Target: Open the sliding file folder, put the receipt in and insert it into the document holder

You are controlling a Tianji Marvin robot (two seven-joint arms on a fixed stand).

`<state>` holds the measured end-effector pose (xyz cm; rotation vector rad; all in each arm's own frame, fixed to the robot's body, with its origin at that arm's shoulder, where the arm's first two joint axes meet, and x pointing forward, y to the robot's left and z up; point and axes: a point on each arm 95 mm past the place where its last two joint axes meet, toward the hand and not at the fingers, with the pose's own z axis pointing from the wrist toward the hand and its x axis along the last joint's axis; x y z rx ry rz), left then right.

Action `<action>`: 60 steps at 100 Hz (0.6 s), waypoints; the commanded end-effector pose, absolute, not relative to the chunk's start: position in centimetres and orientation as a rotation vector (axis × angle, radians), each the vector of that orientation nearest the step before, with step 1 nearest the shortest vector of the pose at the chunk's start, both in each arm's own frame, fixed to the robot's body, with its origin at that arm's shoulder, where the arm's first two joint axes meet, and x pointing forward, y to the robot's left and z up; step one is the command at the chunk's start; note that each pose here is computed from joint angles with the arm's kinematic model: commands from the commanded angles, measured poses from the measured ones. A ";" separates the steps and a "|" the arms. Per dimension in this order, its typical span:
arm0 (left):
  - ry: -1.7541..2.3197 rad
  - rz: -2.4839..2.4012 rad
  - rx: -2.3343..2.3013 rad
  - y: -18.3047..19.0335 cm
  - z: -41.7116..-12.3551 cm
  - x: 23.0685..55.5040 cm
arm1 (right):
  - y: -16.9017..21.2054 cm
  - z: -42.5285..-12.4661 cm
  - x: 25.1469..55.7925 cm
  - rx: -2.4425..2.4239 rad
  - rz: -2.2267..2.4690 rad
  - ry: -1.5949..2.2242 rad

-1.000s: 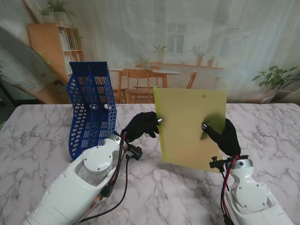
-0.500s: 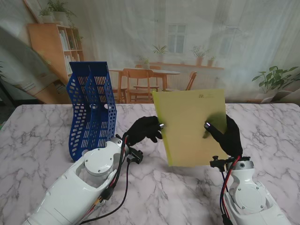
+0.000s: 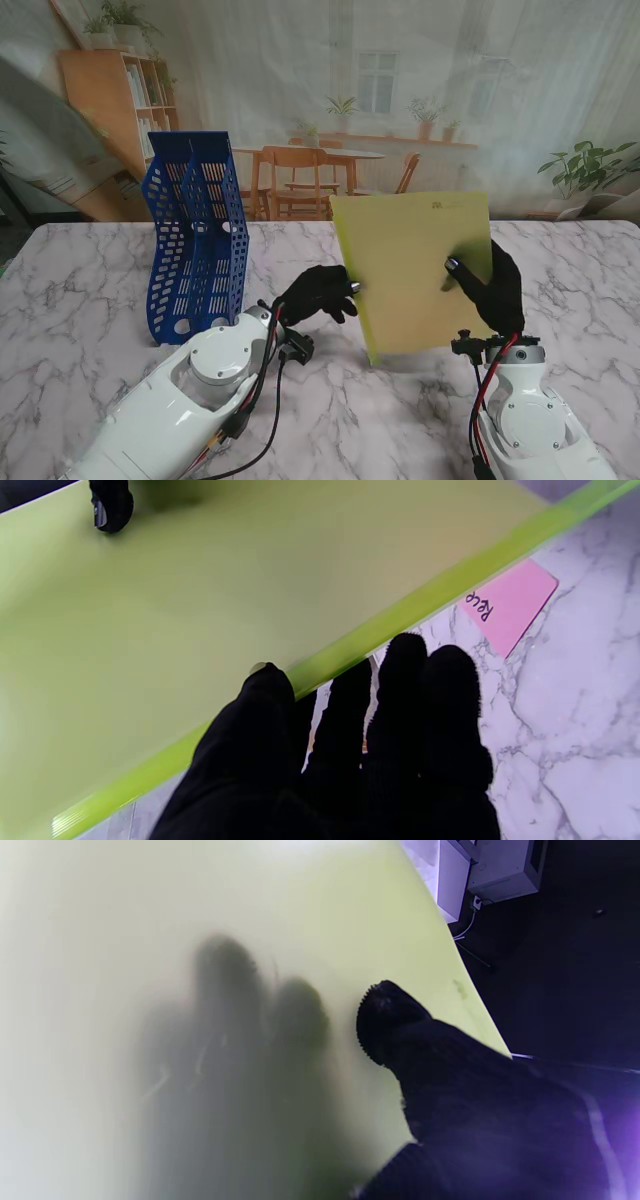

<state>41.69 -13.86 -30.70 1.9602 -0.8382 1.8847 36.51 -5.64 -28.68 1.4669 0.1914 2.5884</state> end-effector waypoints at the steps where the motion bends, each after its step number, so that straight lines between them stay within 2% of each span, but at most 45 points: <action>1: -0.860 1.831 1.971 -14.2 -31.8 41.1 | -5.5 -28.2 36.5 1.445 2.607 0.163; 60: -0.921 1.804 1.935 -14.6 -31.7 41.0 | -5.0 -27.7 36.6 1.454 2.627 0.153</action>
